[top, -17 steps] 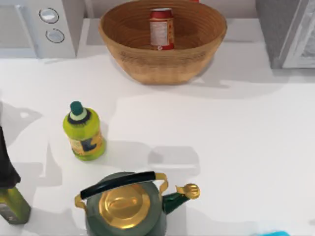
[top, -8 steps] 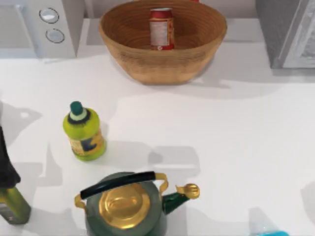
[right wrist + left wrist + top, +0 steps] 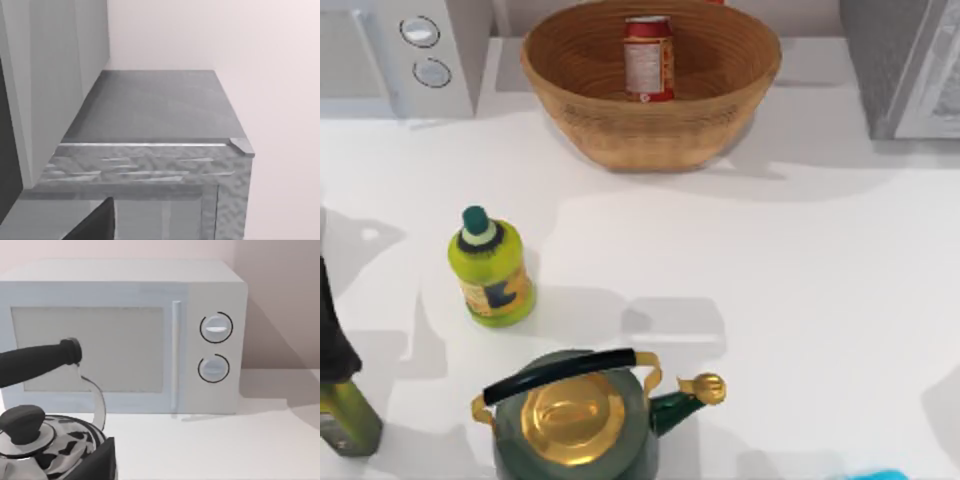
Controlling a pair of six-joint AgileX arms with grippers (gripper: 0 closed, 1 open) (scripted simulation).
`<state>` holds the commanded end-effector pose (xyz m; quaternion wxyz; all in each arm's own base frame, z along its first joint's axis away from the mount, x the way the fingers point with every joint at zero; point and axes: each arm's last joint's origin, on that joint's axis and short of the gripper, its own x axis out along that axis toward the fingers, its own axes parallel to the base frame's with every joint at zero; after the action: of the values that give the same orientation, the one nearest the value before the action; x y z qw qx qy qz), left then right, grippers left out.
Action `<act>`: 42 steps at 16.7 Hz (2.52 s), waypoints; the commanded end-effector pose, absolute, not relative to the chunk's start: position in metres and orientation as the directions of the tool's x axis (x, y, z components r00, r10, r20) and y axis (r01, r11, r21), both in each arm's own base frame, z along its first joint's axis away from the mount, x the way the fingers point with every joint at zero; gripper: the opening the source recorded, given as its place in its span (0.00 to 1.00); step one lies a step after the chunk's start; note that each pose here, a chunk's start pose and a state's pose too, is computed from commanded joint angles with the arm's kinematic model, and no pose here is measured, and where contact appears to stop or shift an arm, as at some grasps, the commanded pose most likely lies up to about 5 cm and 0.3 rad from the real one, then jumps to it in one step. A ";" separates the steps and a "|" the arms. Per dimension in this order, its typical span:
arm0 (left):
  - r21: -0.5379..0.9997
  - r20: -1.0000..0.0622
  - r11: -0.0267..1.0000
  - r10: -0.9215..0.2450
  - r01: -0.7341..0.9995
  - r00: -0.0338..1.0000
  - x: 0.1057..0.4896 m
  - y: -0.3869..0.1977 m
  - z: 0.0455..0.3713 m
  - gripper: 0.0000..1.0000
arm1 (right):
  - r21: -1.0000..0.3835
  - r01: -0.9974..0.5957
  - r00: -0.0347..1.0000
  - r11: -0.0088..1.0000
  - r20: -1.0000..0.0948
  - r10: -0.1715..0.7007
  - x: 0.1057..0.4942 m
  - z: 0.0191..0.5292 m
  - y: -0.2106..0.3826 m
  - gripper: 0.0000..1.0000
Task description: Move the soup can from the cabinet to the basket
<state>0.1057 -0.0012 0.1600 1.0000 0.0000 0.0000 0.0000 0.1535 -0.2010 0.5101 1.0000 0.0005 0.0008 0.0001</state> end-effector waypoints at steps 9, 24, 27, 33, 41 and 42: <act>0.000 0.000 1.000 0.000 0.000 1.000 0.106 -0.001 0.160 1.00 | 0.034 0.003 1.000 0.999 -0.022 -0.002 0.215 0.507 -0.159 1.00; 0.000 0.000 1.000 0.000 0.000 1.000 0.106 -0.001 0.160 1.00 | 0.002 0.000 1.000 1.000 -0.007 0.000 0.238 0.510 0.083 1.00; 0.000 0.000 1.000 0.000 0.000 1.000 0.106 -0.001 0.160 1.00 | 0.001 0.000 1.000 1.000 -0.002 0.000 0.227 0.510 0.097 1.00; 0.000 0.000 1.000 0.000 0.000 1.000 0.106 -0.001 0.160 1.00 | -0.002 0.040 0.999 0.999 0.017 -0.040 0.221 0.516 0.089 1.00; 0.000 0.000 1.000 0.000 0.000 1.000 0.106 -0.001 0.160 1.00 | -0.002 0.040 0.999 0.999 0.016 -0.040 0.270 0.516 0.088 1.00; 0.000 0.000 1.000 0.000 0.000 1.000 0.106 -0.001 0.160 1.00 | -0.002 0.040 0.999 0.999 0.016 -0.040 0.270 0.516 0.088 1.00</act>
<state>0.1057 -0.0012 0.1600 1.0000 0.0000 0.0000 0.0000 0.2701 0.0884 0.5156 0.9998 -0.0014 -0.0079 -0.0201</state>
